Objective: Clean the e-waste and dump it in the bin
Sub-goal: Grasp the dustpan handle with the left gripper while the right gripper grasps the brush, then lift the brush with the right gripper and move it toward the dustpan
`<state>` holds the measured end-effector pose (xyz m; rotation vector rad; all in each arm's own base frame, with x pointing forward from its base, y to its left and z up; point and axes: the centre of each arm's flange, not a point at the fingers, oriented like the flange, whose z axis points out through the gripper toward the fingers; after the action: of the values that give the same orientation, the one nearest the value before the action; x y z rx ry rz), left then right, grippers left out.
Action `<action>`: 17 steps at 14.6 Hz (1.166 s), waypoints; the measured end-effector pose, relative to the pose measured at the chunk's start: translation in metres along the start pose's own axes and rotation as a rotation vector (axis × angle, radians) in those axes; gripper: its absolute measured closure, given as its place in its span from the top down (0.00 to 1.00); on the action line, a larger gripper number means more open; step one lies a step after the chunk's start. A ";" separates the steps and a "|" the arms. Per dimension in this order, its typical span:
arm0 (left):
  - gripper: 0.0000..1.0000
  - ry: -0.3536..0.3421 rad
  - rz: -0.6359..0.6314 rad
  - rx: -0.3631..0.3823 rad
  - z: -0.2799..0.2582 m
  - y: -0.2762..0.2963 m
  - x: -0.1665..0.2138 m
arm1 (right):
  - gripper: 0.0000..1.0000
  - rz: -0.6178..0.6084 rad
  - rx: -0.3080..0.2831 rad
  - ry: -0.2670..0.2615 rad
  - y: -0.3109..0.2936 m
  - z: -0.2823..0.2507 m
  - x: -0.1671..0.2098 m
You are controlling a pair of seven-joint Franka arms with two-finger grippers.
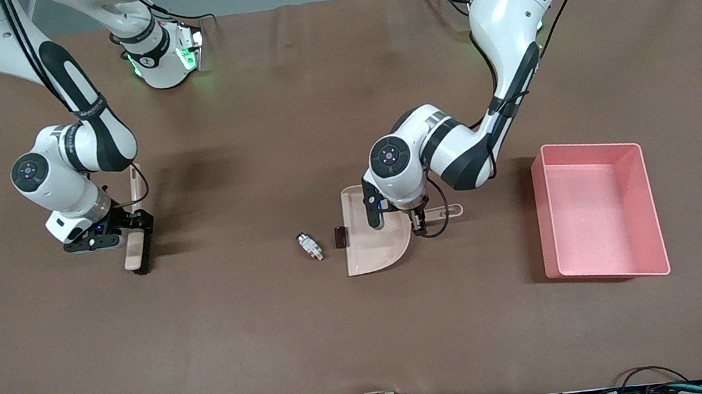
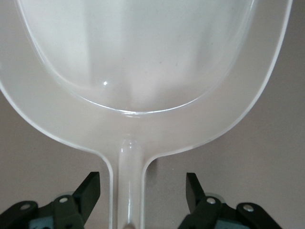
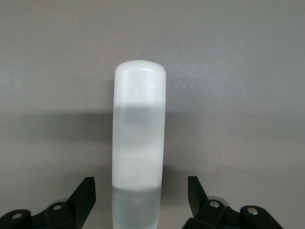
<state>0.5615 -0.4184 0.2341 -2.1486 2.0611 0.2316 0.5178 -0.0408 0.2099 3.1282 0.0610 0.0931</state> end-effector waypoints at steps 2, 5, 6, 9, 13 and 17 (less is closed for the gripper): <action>0.81 -0.002 0.002 0.002 0.001 0.000 0.000 | 0.70 0.000 0.000 0.000 0.000 0.000 0.000; 0.79 -0.005 0.004 -0.001 0.004 0.000 0.001 | 0.56 0.000 0.000 0.000 0.000 0.000 0.000; 0.79 -0.007 0.005 -0.003 0.007 0.000 0.001 | 0.46 0.000 0.000 0.000 0.000 0.000 0.000; 0.74 -0.012 0.007 -0.013 0.017 0.001 0.002 | 0.43 0.000 0.000 -0.001 0.000 0.000 0.000; 0.60 -0.026 0.020 0.006 0.018 0.000 0.002 | 0.43 -0.016 0.007 -0.040 -0.010 -0.001 -0.001; 0.44 -0.033 0.027 0.016 0.018 0.000 0.002 | 0.43 0.002 0.011 -0.077 -0.055 -0.020 0.011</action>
<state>0.5615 -0.4164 0.2159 -2.0950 2.0677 0.2521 0.5255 0.0149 0.2295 3.1393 0.0575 -0.0281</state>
